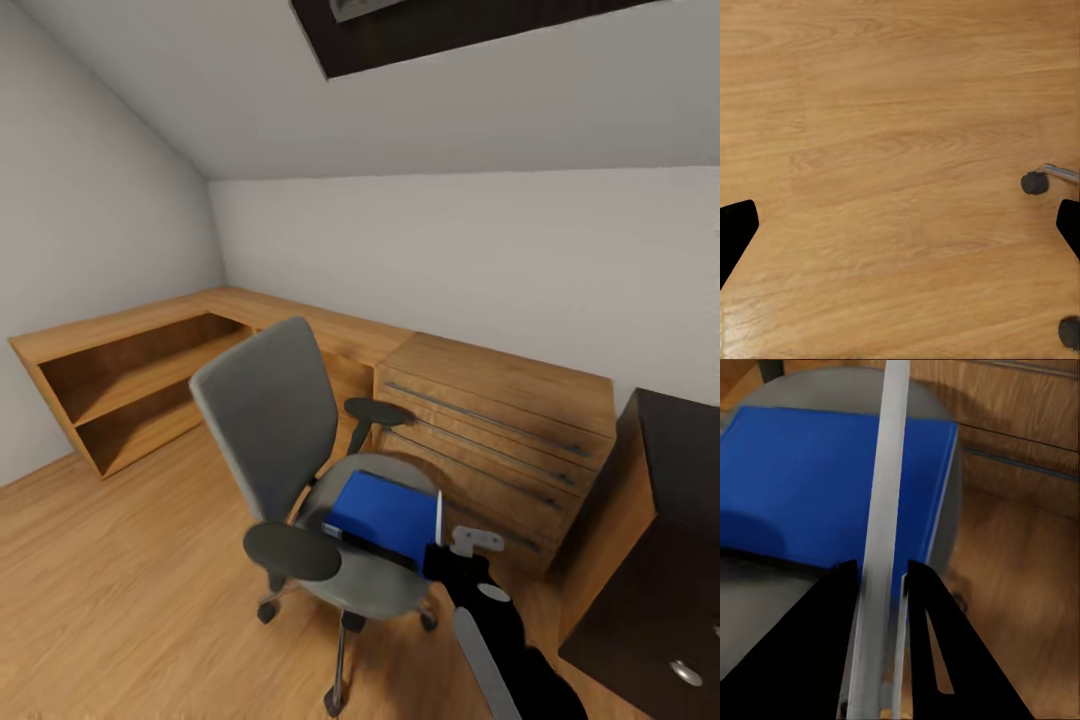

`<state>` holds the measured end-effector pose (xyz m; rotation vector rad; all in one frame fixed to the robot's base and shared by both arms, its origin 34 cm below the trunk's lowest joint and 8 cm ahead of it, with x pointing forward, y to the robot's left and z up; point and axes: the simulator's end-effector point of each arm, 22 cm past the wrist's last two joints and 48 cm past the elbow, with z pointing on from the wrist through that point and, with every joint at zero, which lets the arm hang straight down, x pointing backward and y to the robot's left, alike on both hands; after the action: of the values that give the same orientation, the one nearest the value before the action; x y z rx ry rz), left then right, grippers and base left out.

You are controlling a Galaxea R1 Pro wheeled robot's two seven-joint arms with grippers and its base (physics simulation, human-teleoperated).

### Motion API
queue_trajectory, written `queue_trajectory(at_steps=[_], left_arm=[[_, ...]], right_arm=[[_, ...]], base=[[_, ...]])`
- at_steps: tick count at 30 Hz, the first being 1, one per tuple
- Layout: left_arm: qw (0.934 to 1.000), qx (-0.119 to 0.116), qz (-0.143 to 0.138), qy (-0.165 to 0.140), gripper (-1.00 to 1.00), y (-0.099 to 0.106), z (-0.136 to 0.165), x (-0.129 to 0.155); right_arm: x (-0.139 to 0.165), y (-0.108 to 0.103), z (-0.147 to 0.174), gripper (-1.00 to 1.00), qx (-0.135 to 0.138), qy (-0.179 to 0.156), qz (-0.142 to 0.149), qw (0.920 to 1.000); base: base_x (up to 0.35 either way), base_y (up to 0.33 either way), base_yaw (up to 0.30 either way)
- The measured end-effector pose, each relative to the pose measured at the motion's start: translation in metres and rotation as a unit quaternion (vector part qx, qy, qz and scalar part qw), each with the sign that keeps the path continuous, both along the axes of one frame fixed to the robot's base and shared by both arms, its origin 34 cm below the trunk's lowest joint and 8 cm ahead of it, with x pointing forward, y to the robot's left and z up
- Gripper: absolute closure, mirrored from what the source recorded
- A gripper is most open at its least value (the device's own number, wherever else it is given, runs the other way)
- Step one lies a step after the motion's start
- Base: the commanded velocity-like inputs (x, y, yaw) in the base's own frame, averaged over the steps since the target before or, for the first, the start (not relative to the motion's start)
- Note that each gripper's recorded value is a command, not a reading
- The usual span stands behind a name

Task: In the bedroom, organize the workspace by keeping the computer under the desk, ensuring the monitor is on the desk, placing the keyboard on the desk next to the monitor, placing the mouse on the desk next to the keyboard, moving the folder from the swivel chair onto the desk next to the mouse, stacking the notebook on top of the folder with the pen on top of the notebook, and positioning the swivel chair next to the desk.

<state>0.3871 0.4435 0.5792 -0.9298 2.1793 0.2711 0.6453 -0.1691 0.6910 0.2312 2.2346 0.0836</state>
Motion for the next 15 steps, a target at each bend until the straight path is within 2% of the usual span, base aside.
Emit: queue_trajectory(at_steps=[4, 9, 10, 11, 15], left_arm=[[0.9996, -0.010, -0.024, 0.005, -1.00, -0.023, 0.001, 0.004], [0.9985, -0.017, -0.050, 0.012, -1.00, -0.044, 0.006, 0.008], [0.9980, -0.016, -0.059, 0.013, -1.00, -0.049, 0.007, 0.009], [0.9966, -0.001, -0.080, 0.018, -1.00, -0.055, 0.009, 0.011], [0.9955, 0.011, -0.092, 0.021, -1.00, -0.056, 0.017, 0.013]], right_arm=[[-0.002, 0.001, 0.015, 1.00, 0.005, -0.007, 0.000, 1.0000], [0.000, 0.002, 0.030, 1.00, 0.008, -0.014, 0.000, 0.9999], [0.000, 0.003, 0.032, 1.00, 0.008, -0.014, 0.000, 0.9999], [0.000, 0.004, 0.035, 1.00, 0.010, -0.015, 0.001, 0.9998], [0.000, 0.004, 0.042, 1.00, 0.010, -0.014, 0.001, 0.9998]], base=[[-0.339, -0.006, 0.000], [-0.329, -0.126, 0.000], [-0.293, -0.224, 0.000], [-0.290, -0.231, 0.000], [-0.283, -0.241, 0.000]])
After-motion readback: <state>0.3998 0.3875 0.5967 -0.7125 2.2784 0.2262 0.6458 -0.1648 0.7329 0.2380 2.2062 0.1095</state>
